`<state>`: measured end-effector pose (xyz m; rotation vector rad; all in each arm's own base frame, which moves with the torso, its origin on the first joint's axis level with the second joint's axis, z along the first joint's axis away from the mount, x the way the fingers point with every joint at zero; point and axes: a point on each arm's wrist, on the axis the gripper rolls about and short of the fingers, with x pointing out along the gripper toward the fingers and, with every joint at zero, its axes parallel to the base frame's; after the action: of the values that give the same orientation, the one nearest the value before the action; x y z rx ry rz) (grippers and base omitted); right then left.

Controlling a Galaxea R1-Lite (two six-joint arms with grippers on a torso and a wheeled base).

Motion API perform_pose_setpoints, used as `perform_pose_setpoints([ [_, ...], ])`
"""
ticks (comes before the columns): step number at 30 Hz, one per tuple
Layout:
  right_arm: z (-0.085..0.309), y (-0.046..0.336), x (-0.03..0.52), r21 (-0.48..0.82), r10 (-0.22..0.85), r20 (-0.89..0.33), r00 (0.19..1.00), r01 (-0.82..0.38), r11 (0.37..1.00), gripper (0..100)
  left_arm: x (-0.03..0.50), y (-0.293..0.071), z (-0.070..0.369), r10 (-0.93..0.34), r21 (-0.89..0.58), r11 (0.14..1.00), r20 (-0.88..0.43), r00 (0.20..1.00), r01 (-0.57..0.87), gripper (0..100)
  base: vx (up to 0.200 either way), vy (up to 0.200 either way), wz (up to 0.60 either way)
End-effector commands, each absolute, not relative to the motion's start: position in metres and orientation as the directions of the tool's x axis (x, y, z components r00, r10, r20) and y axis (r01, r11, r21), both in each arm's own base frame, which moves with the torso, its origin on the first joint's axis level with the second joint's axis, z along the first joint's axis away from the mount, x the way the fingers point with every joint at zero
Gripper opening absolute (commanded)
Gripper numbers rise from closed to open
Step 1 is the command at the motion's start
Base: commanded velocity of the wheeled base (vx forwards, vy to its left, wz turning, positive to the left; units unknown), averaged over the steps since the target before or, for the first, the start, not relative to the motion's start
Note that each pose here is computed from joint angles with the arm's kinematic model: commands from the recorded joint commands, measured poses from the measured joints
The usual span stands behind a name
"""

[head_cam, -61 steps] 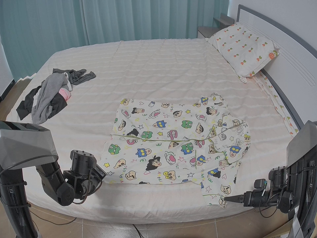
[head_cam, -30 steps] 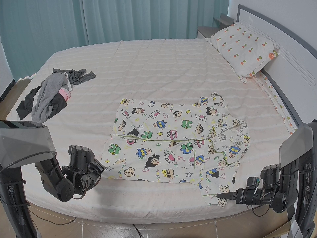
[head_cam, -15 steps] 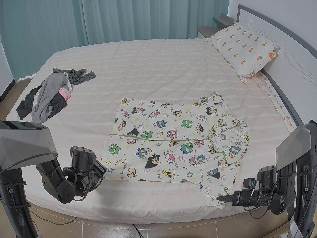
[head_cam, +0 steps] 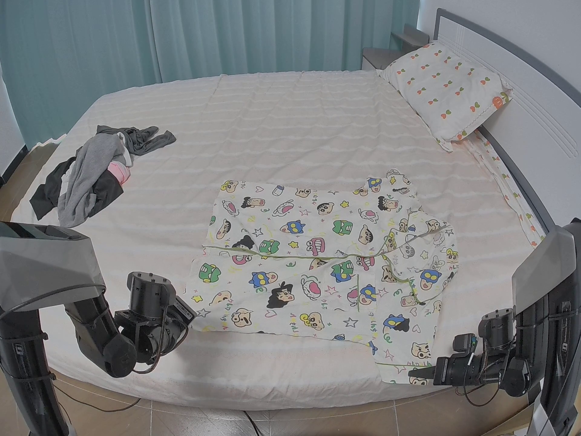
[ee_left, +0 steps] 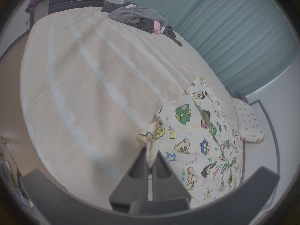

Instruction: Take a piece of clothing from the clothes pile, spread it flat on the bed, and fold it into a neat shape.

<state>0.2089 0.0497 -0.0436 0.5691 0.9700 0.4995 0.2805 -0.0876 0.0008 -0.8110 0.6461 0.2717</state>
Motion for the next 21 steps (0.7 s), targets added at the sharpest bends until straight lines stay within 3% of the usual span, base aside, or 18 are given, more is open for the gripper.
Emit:
perform_pose_setpoints([
  [1,-0.040,0.049,0.205,0.650,0.627,-0.617,0.477,-0.141,0.747,0,0.268,-0.089,0.004,-0.026,-0.554,0.708,-0.640,0.768,-0.438,0,0.000,0.000,0.00],
  [9,-0.025,0.048,0.200,0.647,0.625,-0.623,0.470,-0.140,0.749,0,0.257,-0.094,0.010,-0.051,-0.526,0.757,-0.640,0.767,-0.389,0,0.000,0.000,0.00],
  [16,-0.020,0.044,0.186,0.608,0.609,-0.691,0.390,-0.142,0.781,0,0.256,-0.094,0.007,-0.047,-0.497,0.778,-0.656,0.754,-0.384,0,0.000,0.000,0.00],
  [21,-0.009,0.039,0.179,0.599,0.603,-0.693,0.394,-0.150,0.786,0,0.247,-0.092,0.000,-0.028,-0.434,0.805,-0.708,0.705,-0.404,0,0.000,0.000,0.00],
])
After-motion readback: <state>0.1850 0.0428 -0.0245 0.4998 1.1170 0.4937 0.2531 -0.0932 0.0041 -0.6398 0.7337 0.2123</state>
